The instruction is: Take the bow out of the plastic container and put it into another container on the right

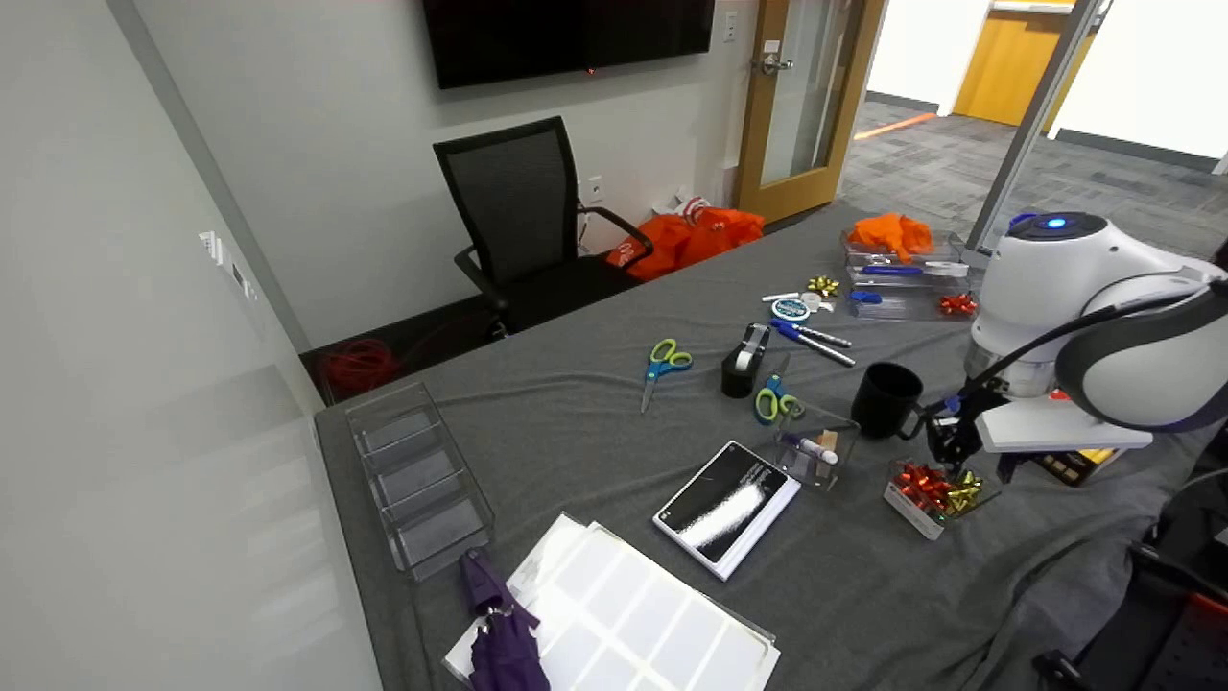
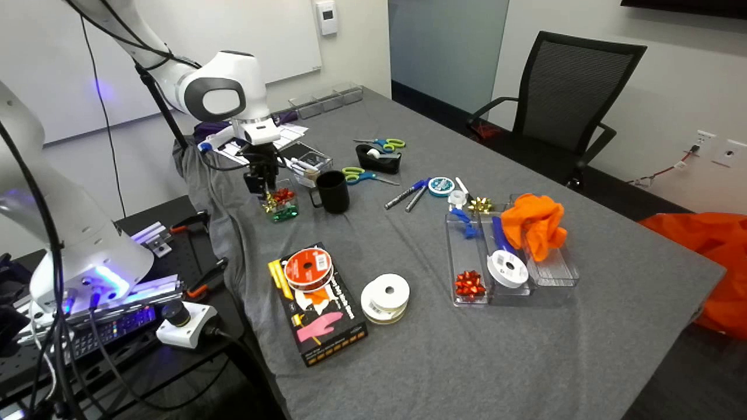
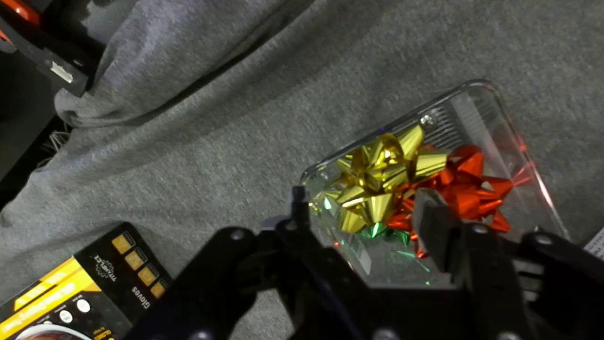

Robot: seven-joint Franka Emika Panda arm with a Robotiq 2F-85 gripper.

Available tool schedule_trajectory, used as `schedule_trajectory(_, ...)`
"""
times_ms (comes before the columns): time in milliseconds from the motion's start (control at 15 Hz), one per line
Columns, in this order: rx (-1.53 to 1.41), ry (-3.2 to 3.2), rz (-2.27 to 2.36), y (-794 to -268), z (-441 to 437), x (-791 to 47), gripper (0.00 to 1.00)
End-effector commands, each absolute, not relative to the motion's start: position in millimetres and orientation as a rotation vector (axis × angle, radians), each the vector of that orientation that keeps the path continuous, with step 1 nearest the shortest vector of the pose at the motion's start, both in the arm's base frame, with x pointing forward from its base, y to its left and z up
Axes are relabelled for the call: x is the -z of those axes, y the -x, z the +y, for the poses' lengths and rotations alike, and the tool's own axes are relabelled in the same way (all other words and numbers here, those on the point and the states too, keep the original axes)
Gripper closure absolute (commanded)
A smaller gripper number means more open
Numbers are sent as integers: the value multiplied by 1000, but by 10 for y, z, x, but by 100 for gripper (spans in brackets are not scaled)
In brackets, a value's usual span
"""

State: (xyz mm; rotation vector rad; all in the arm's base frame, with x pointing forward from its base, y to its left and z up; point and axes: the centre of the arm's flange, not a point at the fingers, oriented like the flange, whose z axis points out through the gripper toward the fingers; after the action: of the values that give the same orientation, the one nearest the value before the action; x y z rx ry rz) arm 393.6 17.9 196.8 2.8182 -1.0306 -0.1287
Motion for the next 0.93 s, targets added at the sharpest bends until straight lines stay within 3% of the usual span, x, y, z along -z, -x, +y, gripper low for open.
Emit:
schedule_trajectory(0, 149, -2785, -1051, -4035, 189, -1842, 71)
schedule_trajectory(267, 152, -2762, -1058, -4040, 187, -1743, 97)
schedule_trajectory(333, 153, -2757, -1057, -4038, 188, -1721, 100)
schedule_trajectory(867, 168, -2795, -1027, -3978, 217, -1835, 100)
